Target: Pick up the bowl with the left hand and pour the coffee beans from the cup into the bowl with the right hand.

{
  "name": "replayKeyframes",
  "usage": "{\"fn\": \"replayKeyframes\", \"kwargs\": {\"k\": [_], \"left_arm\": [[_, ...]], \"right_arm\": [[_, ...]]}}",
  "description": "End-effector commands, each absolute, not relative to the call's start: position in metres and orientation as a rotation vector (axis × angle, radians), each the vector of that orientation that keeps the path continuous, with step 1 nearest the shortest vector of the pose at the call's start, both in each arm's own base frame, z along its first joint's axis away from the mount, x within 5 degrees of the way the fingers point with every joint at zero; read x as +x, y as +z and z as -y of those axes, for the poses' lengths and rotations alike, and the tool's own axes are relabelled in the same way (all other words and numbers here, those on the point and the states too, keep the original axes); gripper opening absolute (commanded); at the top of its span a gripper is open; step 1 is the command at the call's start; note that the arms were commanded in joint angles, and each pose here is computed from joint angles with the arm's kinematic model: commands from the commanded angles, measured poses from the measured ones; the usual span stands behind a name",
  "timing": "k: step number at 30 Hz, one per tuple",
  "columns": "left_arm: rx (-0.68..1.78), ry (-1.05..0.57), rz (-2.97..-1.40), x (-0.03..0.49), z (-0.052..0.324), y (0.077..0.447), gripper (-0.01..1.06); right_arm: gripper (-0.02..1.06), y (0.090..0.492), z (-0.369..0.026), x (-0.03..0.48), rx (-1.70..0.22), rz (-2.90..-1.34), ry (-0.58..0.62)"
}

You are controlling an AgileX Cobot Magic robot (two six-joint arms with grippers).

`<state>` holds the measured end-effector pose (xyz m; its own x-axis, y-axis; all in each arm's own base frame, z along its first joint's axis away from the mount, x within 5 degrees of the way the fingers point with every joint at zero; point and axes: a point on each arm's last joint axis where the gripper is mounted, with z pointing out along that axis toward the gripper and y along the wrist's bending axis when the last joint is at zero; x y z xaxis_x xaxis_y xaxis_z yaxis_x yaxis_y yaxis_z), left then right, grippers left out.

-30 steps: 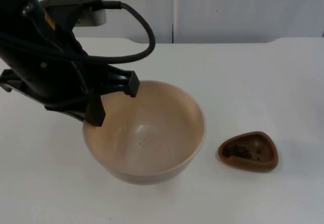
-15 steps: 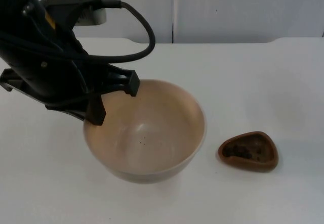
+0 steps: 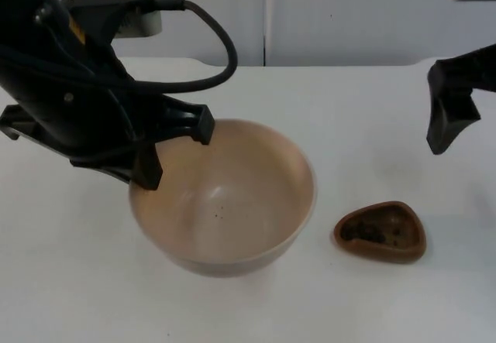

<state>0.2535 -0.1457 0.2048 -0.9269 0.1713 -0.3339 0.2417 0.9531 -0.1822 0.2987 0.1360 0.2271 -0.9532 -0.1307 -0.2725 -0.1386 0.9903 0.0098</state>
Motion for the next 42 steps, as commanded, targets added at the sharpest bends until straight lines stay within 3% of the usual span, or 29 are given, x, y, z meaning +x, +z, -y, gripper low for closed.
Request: {"fn": "replayKeyframes", "kwargs": {"k": [1,12,17,35,39,42], "left_arm": [[0.296,-0.324,-2.774,0.253,0.147,0.206,0.00],[0.295,-0.326,-2.768,0.253,0.147,0.207,0.00],[0.294,-0.327,-2.764,0.254,0.147,0.207,0.00],[0.295,-0.325,-2.769,0.254,0.147,0.206,0.00],[0.295,-0.325,-2.769,0.254,0.147,0.206,0.00],[0.295,-0.325,-2.769,0.254,0.147,0.206,0.00]], "right_arm": [[1.00,0.223,-0.140,0.305,-0.178,-2.824,0.051],[0.94,0.192,-0.146,0.317,-0.168,-2.858,0.015],[0.93,0.175,-0.156,0.318,-0.246,-2.835,-0.107],[0.93,0.137,-0.167,0.331,-0.229,-2.827,-0.051],[0.88,0.132,-0.167,0.333,-0.207,-2.831,-0.030],[0.75,0.124,-0.165,0.335,-0.172,-2.846,-0.015]]}}
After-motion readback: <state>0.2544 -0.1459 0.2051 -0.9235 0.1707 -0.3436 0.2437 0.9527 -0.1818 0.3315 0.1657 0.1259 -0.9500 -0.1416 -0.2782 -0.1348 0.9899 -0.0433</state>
